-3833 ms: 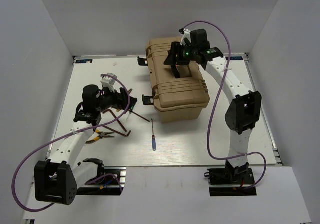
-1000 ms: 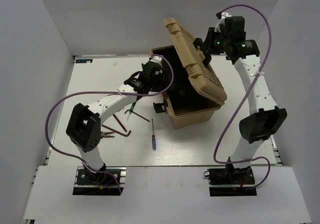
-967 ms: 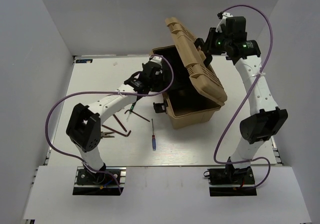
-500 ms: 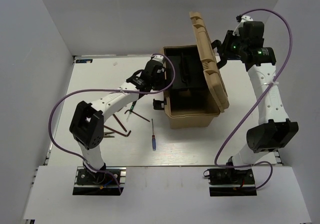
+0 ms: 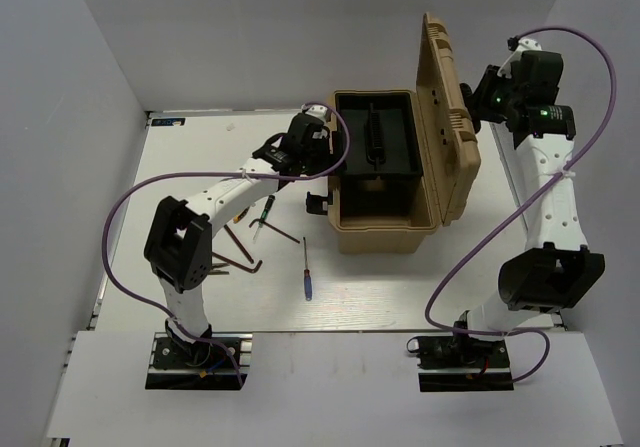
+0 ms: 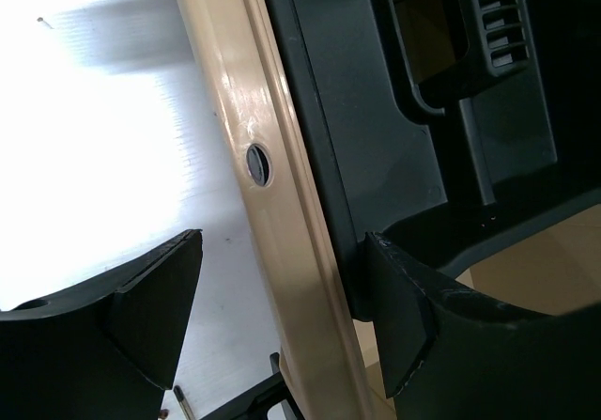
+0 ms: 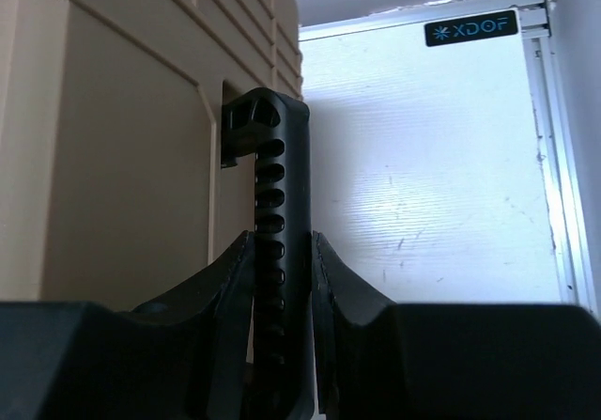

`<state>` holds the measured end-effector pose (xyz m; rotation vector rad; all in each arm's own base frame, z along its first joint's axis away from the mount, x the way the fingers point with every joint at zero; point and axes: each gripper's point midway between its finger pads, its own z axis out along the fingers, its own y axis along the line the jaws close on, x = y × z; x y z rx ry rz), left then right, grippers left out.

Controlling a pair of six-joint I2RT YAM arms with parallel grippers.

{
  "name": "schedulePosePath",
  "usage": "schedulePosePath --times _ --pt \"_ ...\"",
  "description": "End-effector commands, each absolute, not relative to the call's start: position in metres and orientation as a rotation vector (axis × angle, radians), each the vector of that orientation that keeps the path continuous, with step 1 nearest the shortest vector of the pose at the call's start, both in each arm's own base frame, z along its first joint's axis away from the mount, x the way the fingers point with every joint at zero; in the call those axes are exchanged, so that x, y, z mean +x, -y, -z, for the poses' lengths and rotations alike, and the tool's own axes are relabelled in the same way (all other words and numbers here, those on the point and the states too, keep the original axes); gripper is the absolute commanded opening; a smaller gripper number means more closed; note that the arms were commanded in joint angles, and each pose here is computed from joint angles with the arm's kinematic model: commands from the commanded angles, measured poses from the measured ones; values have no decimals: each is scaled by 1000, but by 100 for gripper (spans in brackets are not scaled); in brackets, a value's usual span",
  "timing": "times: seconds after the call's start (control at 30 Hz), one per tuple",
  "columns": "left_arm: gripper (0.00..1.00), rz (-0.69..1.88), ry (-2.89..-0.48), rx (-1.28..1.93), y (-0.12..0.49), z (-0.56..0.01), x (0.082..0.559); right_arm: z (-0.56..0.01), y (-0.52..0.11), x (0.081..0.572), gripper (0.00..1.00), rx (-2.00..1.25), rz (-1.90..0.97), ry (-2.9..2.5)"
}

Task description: Sort the tools into containers

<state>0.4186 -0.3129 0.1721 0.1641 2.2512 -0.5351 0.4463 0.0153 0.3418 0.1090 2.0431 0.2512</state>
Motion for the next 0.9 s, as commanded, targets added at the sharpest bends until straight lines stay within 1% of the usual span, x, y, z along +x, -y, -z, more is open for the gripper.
schedulePosePath --times 0.0,0.23,0.53,0.57,0.6,0.67,0.7,0.77,0.8,0.83,0.87 --pt "79 299 -2400 139 255 -127 420 -435 51 452 0 162 -4 -1704" --pt "79 313 -2407 128 249 -122 420 -413 79 452 0 214 37 -1751" --pt "79 342 -2405 119 247 -123 424 -393 93 447 0 234 1 -1799" --pt "80 338 -2404 130 246 -123 424 -390 93 448 0 239 -9 -1812" --pt "80 338 -2404 130 246 -123 424 -394 94 447 10 235 -20 -1807" --pt "83 346 -2406 124 244 -123 425 -396 92 444 23 222 -41 -1803" --pt "83 359 -2409 130 246 -123 424 -402 86 442 33 196 -68 -1791" --pt "85 376 -2402 150 249 -124 425 -410 84 435 37 183 -77 -1772" --pt "88 390 -2405 156 251 -125 424 -413 80 434 37 166 -93 -1767" --pt "88 394 -2382 167 252 -134 426 -419 74 428 38 148 -111 -1755" --pt "91 411 -2385 175 254 -134 425 -425 71 423 38 142 -115 -1744"
